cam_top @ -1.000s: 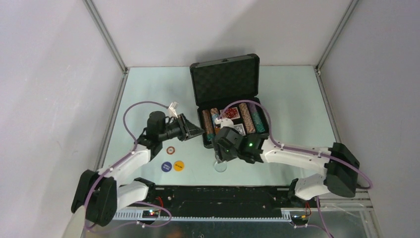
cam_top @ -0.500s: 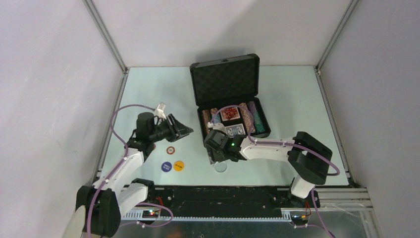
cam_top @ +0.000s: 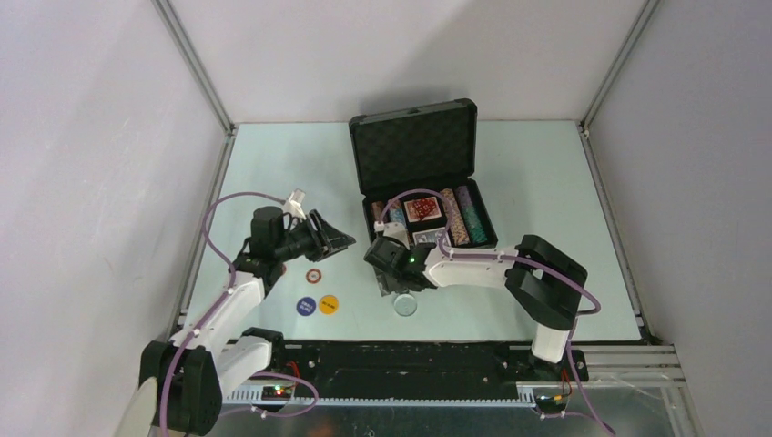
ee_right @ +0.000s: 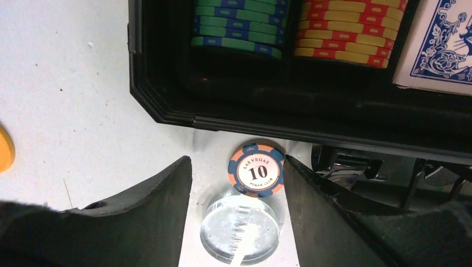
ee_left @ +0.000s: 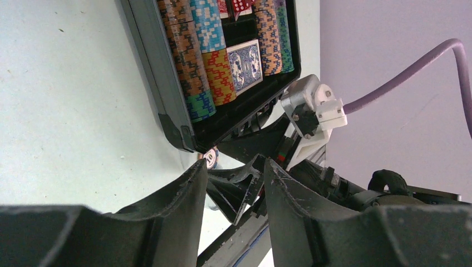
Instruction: Pack up texas hold em set
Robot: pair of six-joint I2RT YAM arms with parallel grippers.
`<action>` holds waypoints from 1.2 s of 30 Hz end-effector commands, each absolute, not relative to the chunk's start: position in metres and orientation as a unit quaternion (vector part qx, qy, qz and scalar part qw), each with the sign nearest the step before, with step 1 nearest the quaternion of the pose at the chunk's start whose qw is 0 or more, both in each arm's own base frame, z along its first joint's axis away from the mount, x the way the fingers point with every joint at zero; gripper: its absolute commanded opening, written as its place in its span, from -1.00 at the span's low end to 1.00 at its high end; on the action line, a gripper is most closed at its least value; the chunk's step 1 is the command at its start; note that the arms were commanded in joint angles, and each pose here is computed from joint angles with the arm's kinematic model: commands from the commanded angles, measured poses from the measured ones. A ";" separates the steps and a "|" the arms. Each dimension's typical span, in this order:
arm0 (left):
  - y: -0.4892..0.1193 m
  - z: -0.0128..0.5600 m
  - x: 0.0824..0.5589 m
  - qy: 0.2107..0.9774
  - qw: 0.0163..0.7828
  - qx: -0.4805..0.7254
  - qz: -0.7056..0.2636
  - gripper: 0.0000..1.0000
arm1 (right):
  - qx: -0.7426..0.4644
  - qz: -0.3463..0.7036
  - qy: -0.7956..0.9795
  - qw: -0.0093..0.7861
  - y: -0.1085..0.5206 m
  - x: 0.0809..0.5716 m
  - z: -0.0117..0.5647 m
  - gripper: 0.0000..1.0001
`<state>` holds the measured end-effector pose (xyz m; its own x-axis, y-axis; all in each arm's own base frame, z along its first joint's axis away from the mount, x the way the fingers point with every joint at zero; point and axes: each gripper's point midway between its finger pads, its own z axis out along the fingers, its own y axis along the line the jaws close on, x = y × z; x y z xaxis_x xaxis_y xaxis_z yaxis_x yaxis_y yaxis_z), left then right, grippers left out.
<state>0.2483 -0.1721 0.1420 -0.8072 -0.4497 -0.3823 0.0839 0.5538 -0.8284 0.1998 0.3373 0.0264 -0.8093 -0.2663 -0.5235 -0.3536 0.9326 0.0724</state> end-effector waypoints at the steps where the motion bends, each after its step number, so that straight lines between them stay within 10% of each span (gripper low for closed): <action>1: -0.173 0.150 0.250 0.828 0.301 -0.090 -0.464 -0.06 | -0.149 0.052 0.947 0.280 0.335 0.210 0.031 0.30; 36: -0.174 0.145 0.249 0.830 0.291 -0.094 -0.466 -0.06 | -0.186 0.104 0.929 0.301 0.361 0.201 0.054 -0.12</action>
